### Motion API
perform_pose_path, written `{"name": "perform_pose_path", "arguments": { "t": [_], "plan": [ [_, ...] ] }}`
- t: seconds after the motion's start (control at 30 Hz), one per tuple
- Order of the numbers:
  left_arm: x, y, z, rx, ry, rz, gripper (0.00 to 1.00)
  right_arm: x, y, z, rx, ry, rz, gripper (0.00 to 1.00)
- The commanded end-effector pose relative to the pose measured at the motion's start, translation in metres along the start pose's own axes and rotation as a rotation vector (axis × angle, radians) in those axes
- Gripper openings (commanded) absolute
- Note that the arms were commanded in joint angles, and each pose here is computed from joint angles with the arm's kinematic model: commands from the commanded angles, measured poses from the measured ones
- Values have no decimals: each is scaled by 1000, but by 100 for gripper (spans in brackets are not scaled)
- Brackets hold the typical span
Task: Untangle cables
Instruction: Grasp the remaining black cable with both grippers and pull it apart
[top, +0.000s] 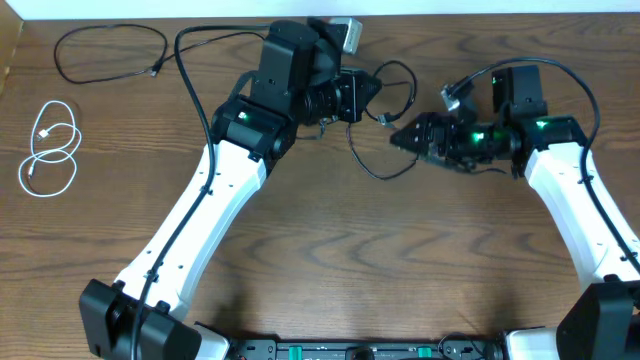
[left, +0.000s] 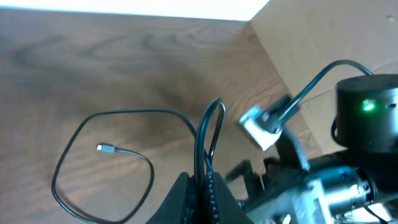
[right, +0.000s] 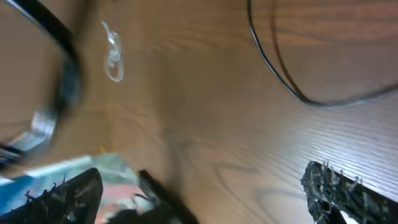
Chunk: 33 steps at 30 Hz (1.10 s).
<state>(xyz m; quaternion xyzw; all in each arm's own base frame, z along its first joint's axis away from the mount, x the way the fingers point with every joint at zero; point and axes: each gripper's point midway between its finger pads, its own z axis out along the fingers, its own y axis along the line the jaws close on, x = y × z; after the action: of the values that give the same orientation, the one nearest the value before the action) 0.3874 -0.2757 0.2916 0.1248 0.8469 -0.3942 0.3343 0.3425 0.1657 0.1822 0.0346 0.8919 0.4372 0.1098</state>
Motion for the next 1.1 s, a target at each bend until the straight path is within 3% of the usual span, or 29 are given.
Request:
{"name": "perform_pose_path", "arguments": {
  "t": [0.0, 0.03, 0.13, 0.17, 0.27, 0.37, 0.63, 1.07],
  "plan": [
    [0, 10, -4, -62, -7, -84, 7, -8, 23, -11, -131, -4, 85, 99],
    [1, 15, -4, -93, -8, -93, 7, -8, 28, -12, -159, 1, 75, 91],
    [4, 26, -5, -153, -7, -111, 8, -8, 38, -12, -205, 14, 72, 39],
    [4, 29, -6, -165, -10, -117, 7, -7, 39, -11, -206, 19, 76, 26],
    [3, 38, -8, -217, -25, -134, 8, 0, 47, -6, -221, 46, 59, 1],
    [7, 57, -13, -320, -44, -244, 7, 6, 56, 1, -236, 68, 27, 1],
    [13, 59, -13, -333, -36, -337, 8, 6, 92, 8, -334, 71, -74, 1],
    [24, 33, -7, -194, 46, -379, 7, 0, 89, 19, -264, 23, -71, 1]
  ]
}}
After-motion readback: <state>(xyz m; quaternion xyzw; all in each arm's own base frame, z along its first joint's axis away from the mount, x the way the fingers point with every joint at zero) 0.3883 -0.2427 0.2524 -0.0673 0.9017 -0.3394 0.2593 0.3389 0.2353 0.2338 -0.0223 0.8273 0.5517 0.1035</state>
